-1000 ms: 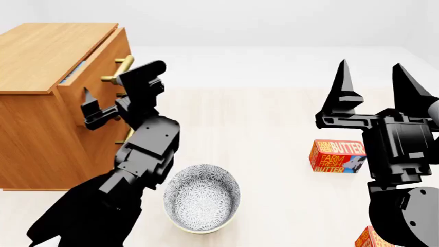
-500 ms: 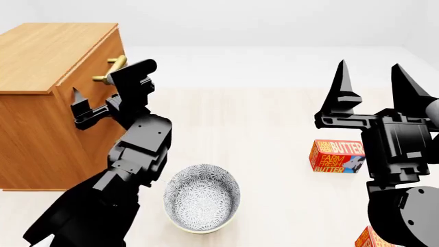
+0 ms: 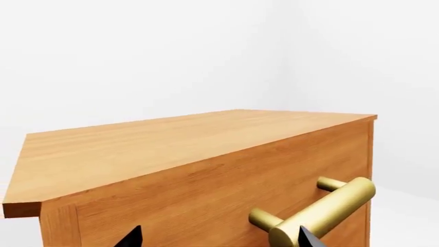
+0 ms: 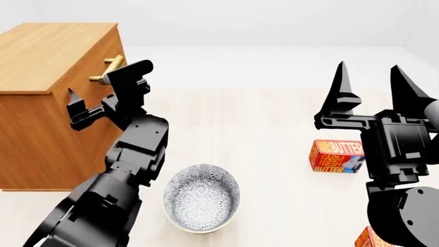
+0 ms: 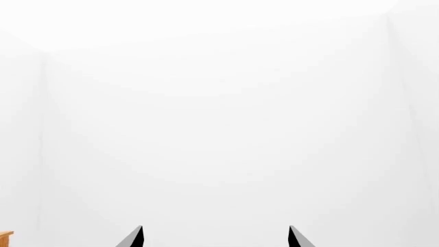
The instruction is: Put the chocolate pudding in the top drawer of the cabinet and close it.
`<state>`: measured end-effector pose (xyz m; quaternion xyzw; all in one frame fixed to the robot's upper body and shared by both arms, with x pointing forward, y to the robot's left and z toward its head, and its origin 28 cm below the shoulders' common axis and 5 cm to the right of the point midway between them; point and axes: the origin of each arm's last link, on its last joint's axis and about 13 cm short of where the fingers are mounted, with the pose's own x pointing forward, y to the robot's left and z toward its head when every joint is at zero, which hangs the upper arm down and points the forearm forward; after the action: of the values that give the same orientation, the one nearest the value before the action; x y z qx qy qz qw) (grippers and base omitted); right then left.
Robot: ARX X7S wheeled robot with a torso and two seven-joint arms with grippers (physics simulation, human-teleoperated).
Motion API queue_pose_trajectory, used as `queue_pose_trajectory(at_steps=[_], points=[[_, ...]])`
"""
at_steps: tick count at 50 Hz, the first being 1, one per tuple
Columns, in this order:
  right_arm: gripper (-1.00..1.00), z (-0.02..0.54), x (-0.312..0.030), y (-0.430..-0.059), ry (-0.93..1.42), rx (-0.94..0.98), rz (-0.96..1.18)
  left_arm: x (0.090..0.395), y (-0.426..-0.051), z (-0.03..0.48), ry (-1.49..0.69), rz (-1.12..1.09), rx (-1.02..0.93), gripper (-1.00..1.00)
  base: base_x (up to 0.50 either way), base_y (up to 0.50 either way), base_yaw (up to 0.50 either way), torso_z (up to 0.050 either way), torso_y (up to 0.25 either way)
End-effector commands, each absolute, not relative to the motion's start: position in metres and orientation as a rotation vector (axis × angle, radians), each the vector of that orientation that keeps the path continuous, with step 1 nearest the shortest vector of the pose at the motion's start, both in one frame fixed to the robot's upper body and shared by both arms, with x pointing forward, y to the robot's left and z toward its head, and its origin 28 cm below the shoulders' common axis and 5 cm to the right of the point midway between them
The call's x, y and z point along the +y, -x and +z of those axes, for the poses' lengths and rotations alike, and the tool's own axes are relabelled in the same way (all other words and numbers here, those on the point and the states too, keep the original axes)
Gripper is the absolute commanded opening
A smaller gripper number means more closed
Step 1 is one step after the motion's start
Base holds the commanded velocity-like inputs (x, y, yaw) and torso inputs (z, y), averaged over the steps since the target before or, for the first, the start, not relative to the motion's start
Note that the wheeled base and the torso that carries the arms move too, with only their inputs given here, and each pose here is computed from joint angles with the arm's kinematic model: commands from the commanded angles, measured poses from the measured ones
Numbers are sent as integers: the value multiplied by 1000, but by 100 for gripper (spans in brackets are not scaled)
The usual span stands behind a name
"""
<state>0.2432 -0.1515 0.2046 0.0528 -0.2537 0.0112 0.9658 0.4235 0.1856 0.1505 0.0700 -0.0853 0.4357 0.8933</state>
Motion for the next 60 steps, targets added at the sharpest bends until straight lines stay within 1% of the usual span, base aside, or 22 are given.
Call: queue_pose_trajectory(at_steps=[1, 18, 29, 41, 60], points=[[100, 204, -152, -243, -109, -511, 23, 198, -424, 152, -133, 966, -168, 100, 0, 0, 0, 0, 0], [100, 205, -151, -244, -109, -513, 23, 188, -421, 151, -70, 849, -188, 100, 0, 0, 0, 0, 0], [100, 205, -151, -243, -107, -513, 25, 183, -401, 143, -72, 756, -178, 100, 0, 0, 0, 0, 0], [100, 204, -150, -244, -106, -512, 27, 183, -378, 147, -62, 630, -196, 100, 0, 0, 0, 0, 0], [100, 205, -146, -244, -103, -512, 43, 187, -338, 145, -23, 311, -188, 100, 0, 0, 0, 0, 0]])
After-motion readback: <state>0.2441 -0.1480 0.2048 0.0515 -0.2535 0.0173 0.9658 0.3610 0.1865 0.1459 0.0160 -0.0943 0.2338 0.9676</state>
